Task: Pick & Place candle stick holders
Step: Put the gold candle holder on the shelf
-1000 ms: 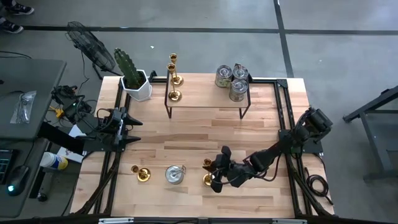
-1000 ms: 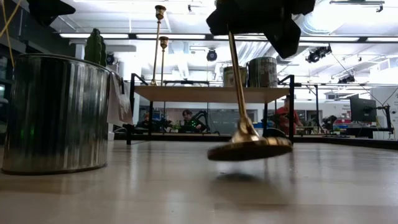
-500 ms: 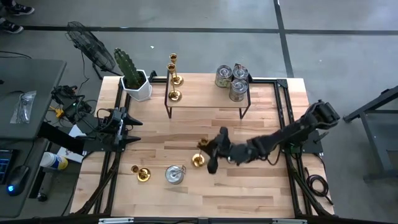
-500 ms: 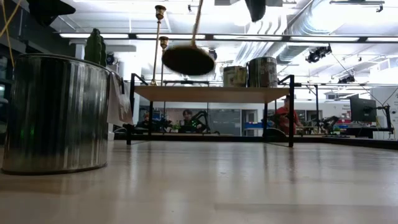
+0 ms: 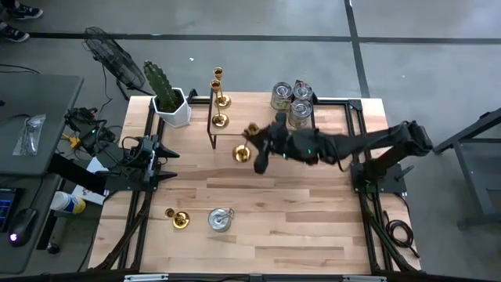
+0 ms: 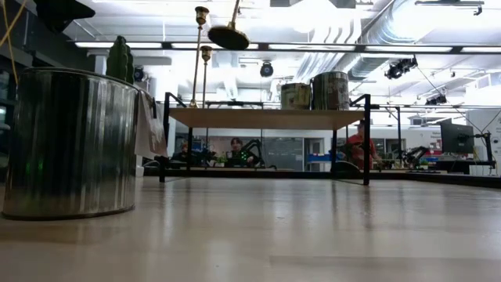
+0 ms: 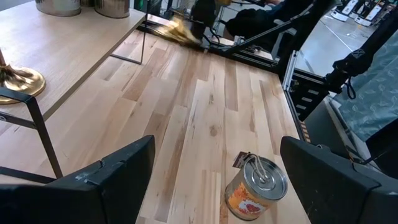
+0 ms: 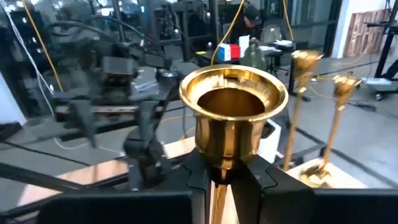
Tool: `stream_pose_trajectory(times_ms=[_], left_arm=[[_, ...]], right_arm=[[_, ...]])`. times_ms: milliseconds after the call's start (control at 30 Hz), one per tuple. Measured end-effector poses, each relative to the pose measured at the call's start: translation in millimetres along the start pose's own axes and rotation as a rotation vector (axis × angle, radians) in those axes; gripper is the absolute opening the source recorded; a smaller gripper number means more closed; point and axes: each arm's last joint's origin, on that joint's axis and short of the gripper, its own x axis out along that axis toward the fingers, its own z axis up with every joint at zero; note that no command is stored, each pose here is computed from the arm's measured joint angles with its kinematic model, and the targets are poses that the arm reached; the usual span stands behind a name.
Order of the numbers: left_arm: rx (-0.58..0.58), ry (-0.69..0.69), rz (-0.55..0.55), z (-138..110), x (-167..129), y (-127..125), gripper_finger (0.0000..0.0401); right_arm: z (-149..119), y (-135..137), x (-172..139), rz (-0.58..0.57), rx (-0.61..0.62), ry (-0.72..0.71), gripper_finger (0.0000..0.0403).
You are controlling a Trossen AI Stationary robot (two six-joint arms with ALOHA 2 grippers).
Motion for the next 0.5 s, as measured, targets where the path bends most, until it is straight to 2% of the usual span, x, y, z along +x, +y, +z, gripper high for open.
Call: stream_pose_trajectory(times_ms=[167, 267, 500], left_arm=[[0.000, 0.000, 0.000, 0, 0, 0, 0.0342], [0.000, 0.000, 0.000, 0, 0, 0, 0.0342], [0.000, 0.000, 0.000, 0, 0, 0, 0.0342]], right_arm=[[21, -35, 15, -0.014, -0.050, -0.015, 0.0029], [33, -59, 22, -0.053, -0.046, -0.026, 0.0029], [52, -113, 31, -0.065, -0.033, -0.074, 0.0029]])
